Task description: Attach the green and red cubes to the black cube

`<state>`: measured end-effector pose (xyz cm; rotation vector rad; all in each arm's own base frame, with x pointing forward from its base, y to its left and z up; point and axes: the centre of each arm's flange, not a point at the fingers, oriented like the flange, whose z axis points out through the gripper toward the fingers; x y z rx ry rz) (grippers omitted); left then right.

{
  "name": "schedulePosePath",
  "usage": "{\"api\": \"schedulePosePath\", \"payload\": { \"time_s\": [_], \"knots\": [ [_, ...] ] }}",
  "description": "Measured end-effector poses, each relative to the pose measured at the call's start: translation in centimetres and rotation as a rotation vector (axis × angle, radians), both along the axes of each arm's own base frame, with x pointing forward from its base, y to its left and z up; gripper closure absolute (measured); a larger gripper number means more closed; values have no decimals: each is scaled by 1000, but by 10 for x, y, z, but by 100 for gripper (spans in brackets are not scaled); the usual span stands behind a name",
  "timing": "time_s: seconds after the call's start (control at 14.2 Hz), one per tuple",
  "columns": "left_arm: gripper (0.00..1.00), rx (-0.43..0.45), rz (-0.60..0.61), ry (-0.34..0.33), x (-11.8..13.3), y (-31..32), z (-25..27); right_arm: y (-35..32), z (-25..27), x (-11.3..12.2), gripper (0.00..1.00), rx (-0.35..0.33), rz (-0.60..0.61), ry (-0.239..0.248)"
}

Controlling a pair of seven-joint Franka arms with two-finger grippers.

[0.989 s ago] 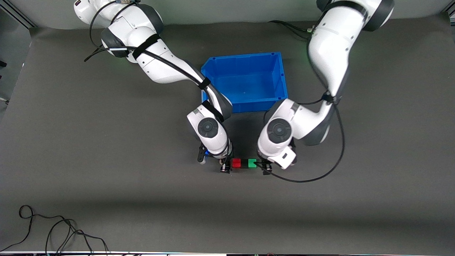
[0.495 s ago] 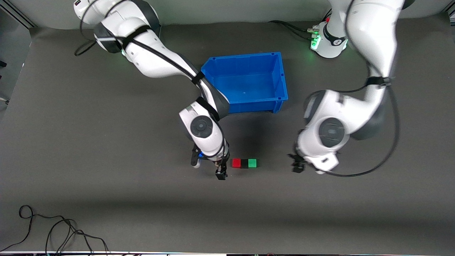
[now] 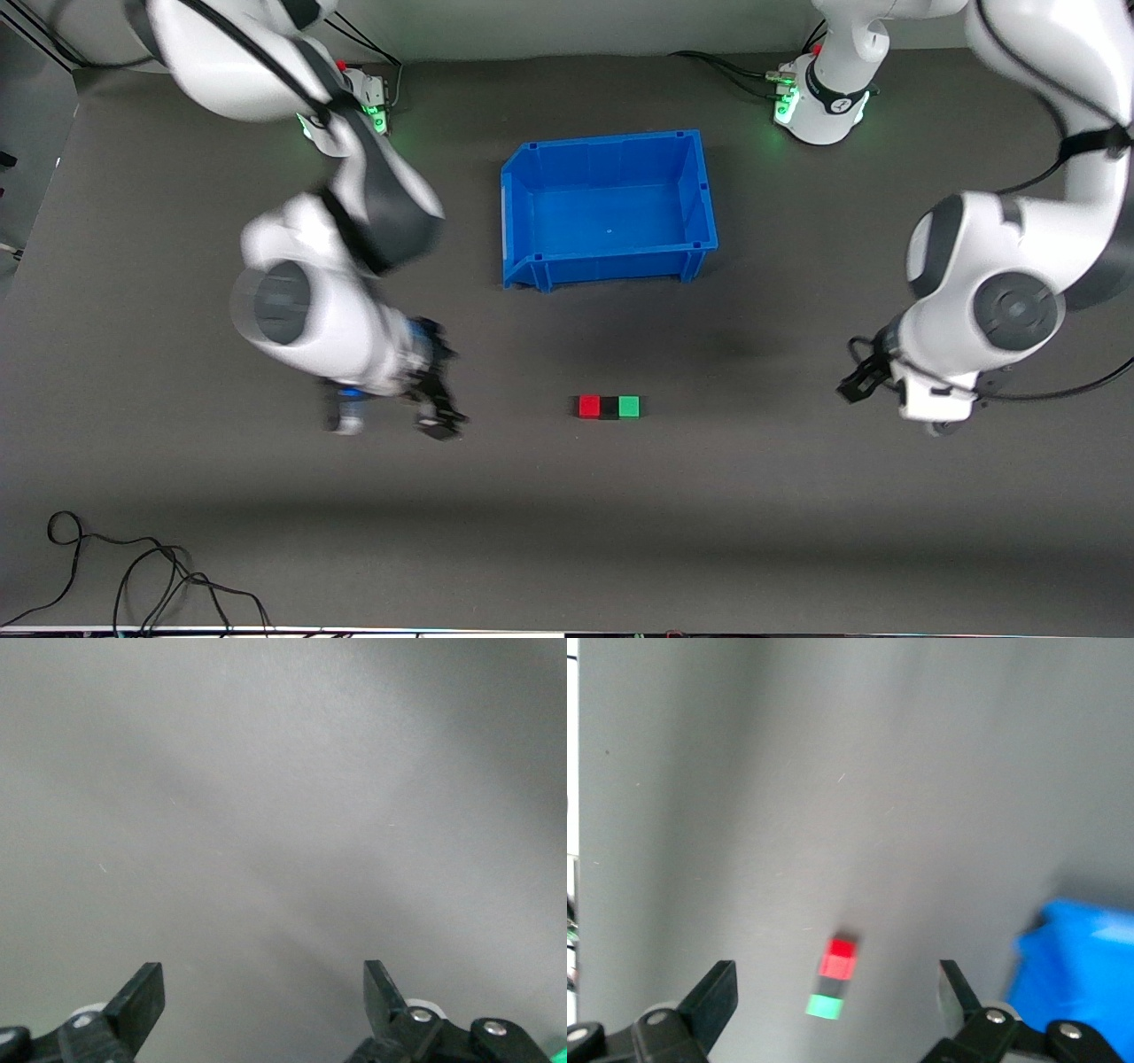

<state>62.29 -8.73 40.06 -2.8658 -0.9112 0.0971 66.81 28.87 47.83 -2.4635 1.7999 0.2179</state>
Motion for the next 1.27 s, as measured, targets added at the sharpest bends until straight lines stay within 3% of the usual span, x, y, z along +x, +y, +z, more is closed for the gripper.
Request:
{"api": "schedulePosePath", "payload": {
  "time_s": [0.21,0.42,0.64,0.92,1.06,1.27],
  "knots": [
    [0,-16,-158,-30,-43,43,1,-69,59,-18,0,6,221,53],
    [0,-80,-298,-13,-71,75,34,-128,104,-41,0,37,496,76],
    [0,-131,-507,-17,-88,90,89,-204,133,-59,0,61,775,93],
    [0,-163,-571,-50,-91,94,151,-255,130,-70,0,29,1059,137],
    [0,-172,-585,-29,-93,94,172,-256,120,-66,0,13,1105,123],
    [0,-177,-592,-20,-88,93,199,-266,105,-65,0,-20,1152,40]
  ]
}}
